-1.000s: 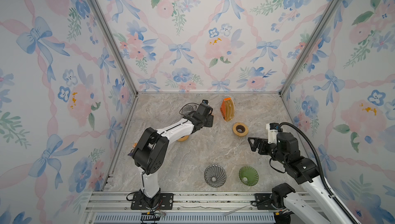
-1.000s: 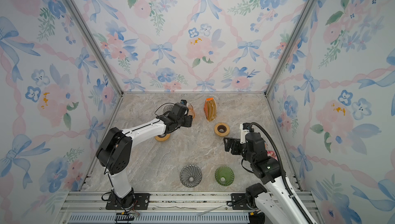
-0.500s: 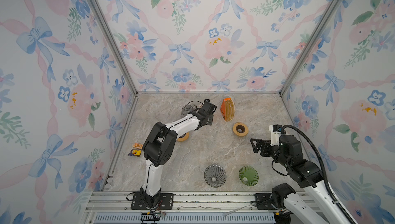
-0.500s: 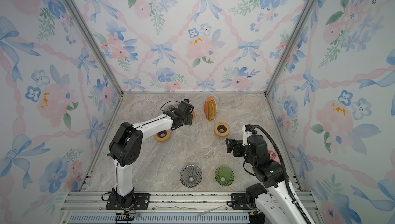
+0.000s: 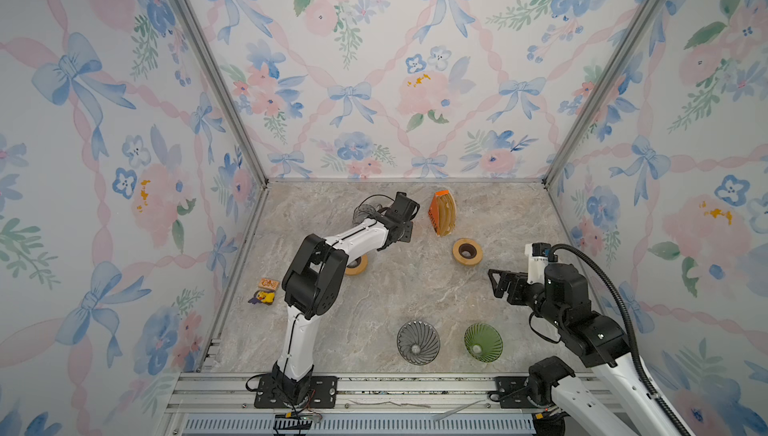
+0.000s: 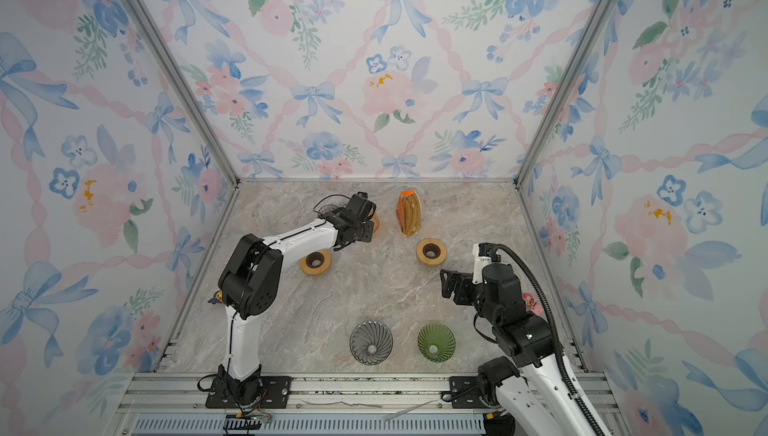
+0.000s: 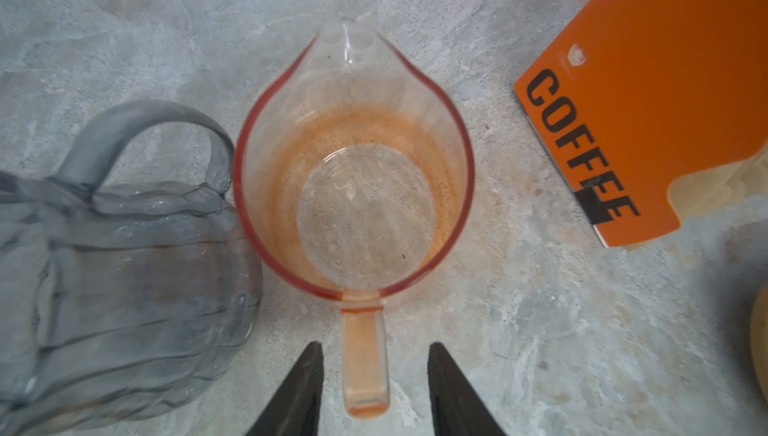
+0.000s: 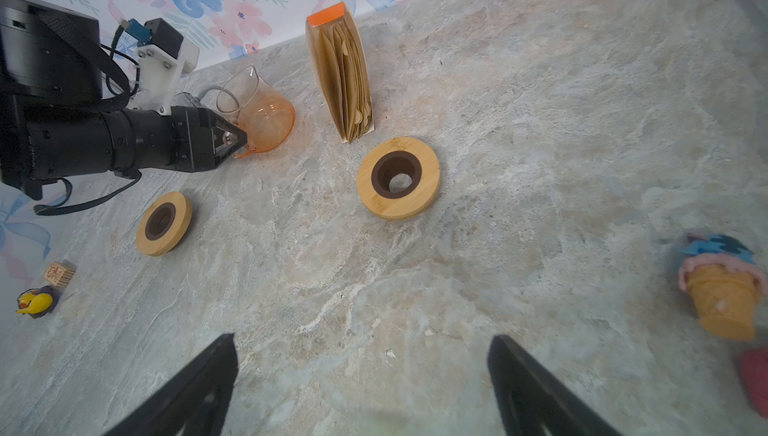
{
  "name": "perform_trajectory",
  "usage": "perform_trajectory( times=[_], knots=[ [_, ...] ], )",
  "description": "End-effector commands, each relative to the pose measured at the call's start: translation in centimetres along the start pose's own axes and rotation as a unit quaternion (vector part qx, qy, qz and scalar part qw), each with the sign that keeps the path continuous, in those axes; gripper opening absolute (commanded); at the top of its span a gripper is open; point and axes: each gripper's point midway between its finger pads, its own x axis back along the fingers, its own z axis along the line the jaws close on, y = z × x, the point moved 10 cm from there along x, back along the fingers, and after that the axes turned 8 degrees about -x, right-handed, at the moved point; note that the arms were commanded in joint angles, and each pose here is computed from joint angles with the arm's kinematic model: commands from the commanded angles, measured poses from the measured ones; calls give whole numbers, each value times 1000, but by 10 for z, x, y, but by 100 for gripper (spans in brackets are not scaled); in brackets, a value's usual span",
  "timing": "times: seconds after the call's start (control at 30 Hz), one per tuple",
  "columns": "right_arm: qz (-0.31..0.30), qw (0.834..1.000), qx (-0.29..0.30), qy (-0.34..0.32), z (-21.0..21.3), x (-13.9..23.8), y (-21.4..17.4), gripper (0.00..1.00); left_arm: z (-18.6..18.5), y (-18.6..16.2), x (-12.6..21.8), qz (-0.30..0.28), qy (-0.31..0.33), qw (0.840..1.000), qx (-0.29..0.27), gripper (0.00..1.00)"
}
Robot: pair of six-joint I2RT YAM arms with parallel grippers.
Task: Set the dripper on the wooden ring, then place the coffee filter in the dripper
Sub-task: 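Lower the left gripper and grasp the orange server by its handle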
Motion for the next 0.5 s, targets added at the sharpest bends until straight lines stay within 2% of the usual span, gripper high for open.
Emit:
perform_trajectory(
  times=[0.0,0.37,0.47],
  knots=[
    [5,1000,7,-4,0,2,-2,96,1,0,-8,16,6,1000,-10,40],
    [3,1000,7,-6,-1,3,-2,96,1,-3,-15,37,17,999,-12,38],
    [3,1000,6,-6,-1,3,-2,96,1,-5,-17,43,20,999,-14,34]
  ],
)
